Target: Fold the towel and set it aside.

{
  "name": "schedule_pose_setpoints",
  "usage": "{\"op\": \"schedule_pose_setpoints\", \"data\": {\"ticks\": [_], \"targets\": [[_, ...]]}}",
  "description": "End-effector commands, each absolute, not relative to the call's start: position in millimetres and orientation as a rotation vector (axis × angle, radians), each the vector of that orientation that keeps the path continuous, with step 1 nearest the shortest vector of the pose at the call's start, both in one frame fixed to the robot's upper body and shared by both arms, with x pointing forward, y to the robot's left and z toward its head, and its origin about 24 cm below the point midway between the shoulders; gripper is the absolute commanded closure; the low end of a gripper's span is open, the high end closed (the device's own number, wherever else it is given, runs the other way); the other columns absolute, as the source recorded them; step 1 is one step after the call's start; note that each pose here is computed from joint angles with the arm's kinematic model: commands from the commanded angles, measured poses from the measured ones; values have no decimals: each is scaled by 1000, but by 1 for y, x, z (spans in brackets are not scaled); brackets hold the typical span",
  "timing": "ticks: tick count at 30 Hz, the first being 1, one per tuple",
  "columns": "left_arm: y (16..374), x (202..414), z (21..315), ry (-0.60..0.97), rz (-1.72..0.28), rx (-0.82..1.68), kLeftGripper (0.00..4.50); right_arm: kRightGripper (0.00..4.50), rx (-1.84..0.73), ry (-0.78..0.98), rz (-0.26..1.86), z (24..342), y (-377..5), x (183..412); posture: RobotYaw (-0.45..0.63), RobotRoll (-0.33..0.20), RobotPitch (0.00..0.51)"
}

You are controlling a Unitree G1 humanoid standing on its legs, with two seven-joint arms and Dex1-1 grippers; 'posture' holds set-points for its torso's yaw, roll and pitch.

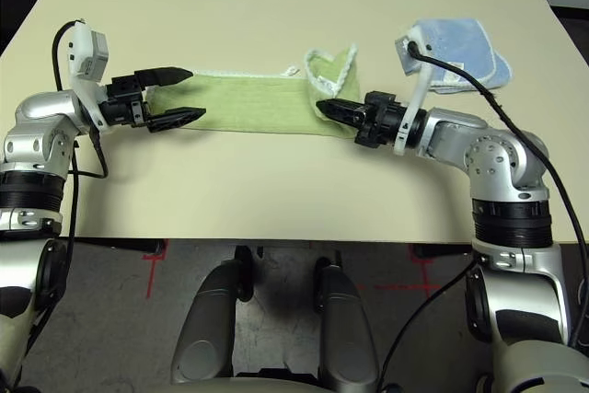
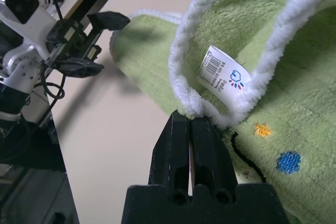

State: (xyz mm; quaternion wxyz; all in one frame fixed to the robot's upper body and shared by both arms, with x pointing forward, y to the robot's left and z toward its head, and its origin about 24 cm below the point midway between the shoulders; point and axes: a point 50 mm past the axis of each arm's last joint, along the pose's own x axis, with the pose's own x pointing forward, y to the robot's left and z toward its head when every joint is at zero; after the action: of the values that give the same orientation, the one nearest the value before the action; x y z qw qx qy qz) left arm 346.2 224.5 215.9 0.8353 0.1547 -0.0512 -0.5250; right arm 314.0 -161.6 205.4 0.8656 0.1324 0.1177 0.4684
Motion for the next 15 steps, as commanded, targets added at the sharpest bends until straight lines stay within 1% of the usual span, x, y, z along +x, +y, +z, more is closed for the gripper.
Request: {"op": "schedule_pose_setpoints", "data": {"ticks": [1, 13, 15], "targets": [[223, 344, 212, -101, -1123, 323, 0, 4454, 249, 283, 991, 202, -154, 314, 10, 0, 301], [223, 343, 212, -97, -1121, 323, 0, 4454, 223, 347, 1004, 188, -136, 314, 17, 0, 296], [223, 343, 212, -96, -1120, 324, 0, 3935, 215, 352, 1008, 186, -133, 314, 17, 0, 296]]}}
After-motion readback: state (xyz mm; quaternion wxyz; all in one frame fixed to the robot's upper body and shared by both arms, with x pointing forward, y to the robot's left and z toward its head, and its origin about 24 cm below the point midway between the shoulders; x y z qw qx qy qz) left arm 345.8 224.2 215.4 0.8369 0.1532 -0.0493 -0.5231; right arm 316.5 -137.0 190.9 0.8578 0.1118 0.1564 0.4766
